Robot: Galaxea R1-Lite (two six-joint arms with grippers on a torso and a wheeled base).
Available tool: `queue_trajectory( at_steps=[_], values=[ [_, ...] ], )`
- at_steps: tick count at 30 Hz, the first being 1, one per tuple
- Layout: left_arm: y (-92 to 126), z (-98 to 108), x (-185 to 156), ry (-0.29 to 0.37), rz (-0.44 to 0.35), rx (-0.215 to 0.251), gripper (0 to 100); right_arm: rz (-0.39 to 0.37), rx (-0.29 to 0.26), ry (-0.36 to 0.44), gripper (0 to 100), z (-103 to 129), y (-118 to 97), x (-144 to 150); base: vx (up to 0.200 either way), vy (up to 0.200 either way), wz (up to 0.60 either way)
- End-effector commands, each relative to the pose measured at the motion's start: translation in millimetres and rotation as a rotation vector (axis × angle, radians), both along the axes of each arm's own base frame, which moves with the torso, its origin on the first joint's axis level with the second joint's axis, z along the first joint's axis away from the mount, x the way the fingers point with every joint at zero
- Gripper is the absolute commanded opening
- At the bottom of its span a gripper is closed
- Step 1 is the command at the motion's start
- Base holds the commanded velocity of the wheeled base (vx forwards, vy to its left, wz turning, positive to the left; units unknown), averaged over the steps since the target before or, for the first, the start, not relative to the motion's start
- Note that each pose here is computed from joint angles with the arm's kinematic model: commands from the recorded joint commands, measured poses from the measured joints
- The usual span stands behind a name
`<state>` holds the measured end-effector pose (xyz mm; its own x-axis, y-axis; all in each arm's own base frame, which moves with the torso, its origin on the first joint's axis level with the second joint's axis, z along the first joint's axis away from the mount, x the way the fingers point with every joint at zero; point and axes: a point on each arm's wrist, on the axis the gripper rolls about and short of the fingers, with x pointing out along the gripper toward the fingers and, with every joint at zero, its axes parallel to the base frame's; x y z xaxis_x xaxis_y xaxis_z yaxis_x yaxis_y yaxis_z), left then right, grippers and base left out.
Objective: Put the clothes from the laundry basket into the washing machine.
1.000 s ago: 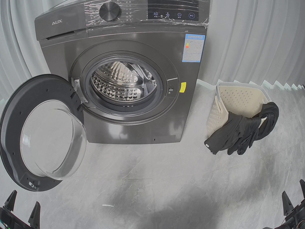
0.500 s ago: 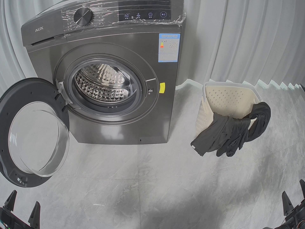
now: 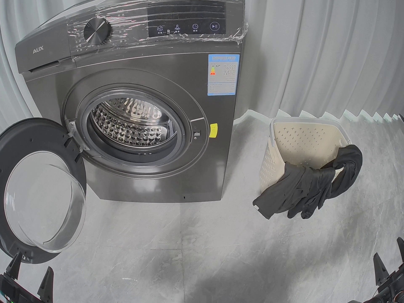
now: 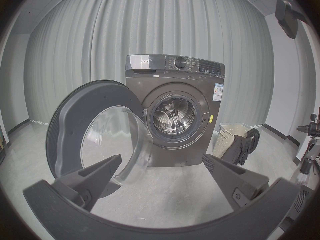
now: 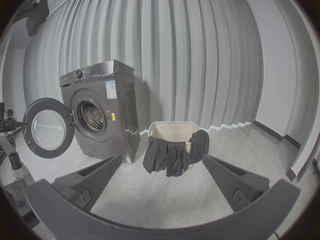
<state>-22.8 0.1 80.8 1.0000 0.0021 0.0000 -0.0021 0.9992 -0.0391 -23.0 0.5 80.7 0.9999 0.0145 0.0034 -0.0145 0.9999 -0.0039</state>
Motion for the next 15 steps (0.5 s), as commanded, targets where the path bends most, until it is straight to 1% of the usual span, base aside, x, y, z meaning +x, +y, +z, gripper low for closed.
queue_trajectory(
  at_steps=[1, 15],
  values=[
    [0.0, -5.3, 0.1, 0.002, 0.001, -0.001, 100, 0.001, -0.001, 0.003, 100, -5.2, 0.0, 0.2, 0.000, 0.000, 0.00],
    [0.0, -5.3, 0.1, 0.002, 0.001, -0.001, 100, 0.001, -0.001, 0.003, 100, -5.2, 0.0, 0.2, 0.000, -0.200, 0.00]
  ],
)
